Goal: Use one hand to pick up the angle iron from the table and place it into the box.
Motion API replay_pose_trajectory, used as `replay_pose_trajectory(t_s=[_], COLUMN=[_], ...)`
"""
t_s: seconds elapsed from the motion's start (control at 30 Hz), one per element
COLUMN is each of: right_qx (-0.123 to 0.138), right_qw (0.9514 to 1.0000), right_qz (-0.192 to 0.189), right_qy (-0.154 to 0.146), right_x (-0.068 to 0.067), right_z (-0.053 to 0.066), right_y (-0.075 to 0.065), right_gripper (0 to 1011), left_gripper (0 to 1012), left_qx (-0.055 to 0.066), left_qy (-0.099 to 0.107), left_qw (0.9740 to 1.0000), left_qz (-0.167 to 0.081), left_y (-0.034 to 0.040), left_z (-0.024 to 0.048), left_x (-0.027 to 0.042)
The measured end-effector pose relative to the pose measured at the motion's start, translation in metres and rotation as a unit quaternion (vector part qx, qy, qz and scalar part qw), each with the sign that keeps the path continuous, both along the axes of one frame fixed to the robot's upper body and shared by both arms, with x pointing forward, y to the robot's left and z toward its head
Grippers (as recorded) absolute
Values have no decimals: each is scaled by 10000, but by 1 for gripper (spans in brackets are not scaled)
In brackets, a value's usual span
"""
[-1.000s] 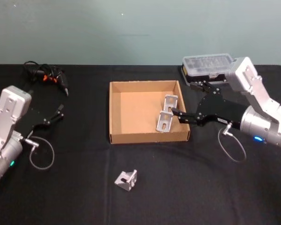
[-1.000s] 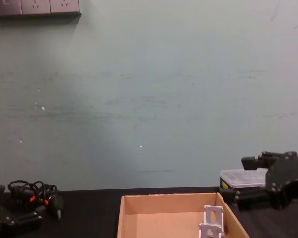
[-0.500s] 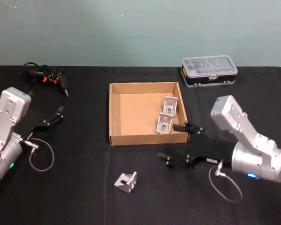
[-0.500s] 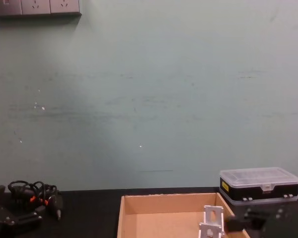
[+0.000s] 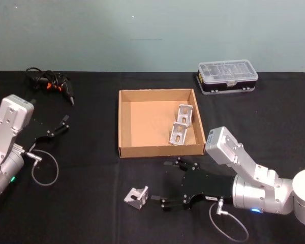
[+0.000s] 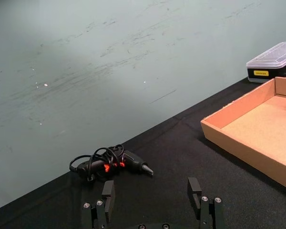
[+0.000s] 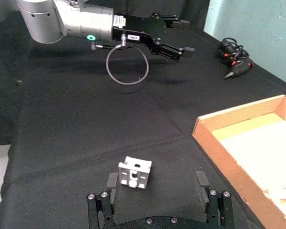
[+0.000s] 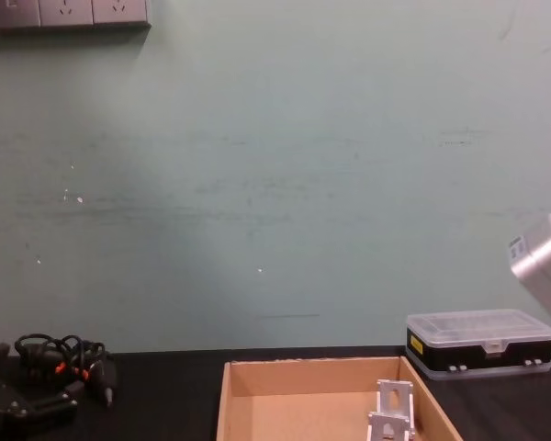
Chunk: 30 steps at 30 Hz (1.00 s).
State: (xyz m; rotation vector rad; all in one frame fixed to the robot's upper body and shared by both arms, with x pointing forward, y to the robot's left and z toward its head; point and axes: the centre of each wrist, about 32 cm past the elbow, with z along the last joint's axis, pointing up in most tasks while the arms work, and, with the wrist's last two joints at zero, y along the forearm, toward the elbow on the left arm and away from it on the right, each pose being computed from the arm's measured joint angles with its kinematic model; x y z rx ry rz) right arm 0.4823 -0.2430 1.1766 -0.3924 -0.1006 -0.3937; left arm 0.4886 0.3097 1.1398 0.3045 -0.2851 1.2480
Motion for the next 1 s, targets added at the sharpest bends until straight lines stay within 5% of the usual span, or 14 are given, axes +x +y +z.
replay_pose_trajectory(t_s=[1.0], right_qx=[-147], right_qw=[9993], right_qz=[293], right_qy=[195], right_x=[121], right_z=[-169], right_y=[324], right_gripper=[1003], left_gripper=[1000], left_qx=[0], left_qy=[0], left_qw=[10000], left_qz=[0], left_y=[0], left_z=[0], left_x=[0])
